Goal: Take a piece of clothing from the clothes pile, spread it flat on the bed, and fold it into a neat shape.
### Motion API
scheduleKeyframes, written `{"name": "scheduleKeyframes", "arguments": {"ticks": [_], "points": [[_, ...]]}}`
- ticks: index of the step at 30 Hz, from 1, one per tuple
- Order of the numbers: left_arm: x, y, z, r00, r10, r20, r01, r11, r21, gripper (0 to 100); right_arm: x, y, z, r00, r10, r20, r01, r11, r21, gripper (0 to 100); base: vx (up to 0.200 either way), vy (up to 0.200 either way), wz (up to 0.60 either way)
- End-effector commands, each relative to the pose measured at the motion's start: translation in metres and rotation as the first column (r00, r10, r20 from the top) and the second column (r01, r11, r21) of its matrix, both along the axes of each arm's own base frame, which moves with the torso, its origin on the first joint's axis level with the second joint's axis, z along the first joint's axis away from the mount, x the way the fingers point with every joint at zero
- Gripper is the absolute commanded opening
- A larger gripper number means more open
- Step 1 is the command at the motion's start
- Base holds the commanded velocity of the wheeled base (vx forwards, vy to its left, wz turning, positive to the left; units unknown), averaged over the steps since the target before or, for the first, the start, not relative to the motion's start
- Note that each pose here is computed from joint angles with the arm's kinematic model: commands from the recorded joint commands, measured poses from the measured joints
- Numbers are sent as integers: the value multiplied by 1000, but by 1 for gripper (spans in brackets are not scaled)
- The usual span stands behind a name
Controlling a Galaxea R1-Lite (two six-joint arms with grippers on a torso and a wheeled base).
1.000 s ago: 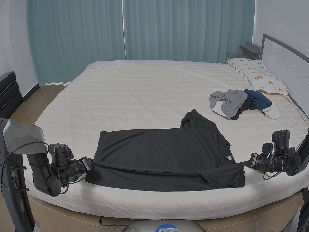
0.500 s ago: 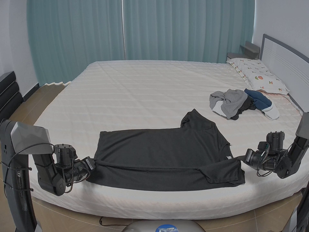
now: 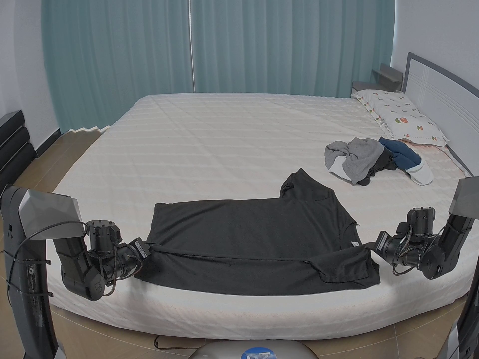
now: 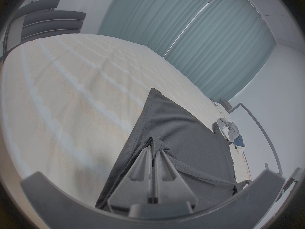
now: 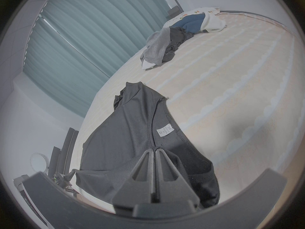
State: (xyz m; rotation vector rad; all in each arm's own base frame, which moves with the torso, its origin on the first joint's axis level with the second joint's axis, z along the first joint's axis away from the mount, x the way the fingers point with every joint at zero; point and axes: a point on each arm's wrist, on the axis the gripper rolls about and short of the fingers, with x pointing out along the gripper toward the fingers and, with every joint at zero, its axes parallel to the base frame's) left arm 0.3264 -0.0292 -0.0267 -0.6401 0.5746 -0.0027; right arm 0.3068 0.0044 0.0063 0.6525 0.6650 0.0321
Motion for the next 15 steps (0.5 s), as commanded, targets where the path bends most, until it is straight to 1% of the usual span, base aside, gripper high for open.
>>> {"name": "scheduleKeyframes", "arguments": {"ticks": [1,2,3,5,6,11,15], "points": [[0,-1,0,1000,-2,-1,2,1000,0,0,1,2,-6,1000,3,-17,-3,1000,3,0,0,0,0],[1,-1,0,1000,-2,1,2,1000,-1,0,1,3,-8,1000,6,-18,-6,1000,1,0,0,0,0],[1,-1,0,1000,-2,1,2,1000,-1,100,1,3,-9,1000,6,-20,-6,1000,1,0,0,0,0],[0,-1,-1,1000,-1,-13,1,1000,-1,100,2,4,-13,1000,9,-16,-9,1000,2,0,0,0,0],[2,-1,-2,1000,-1,-26,1,1000,-4,100,2,5,-17,1000,10,-7,-10,1000,4,100,0,0,0],[6,-1,-1,999,16,-44,-17,1000,-27,100,2,3,-18,1000,-7,1,7,1000,22,100,0,0,0],[6,-1,1,999,30,-43,-32,998,-49,100,2,-1,-3,996,-85,24,81,989,120,100,0,0,0]]}}
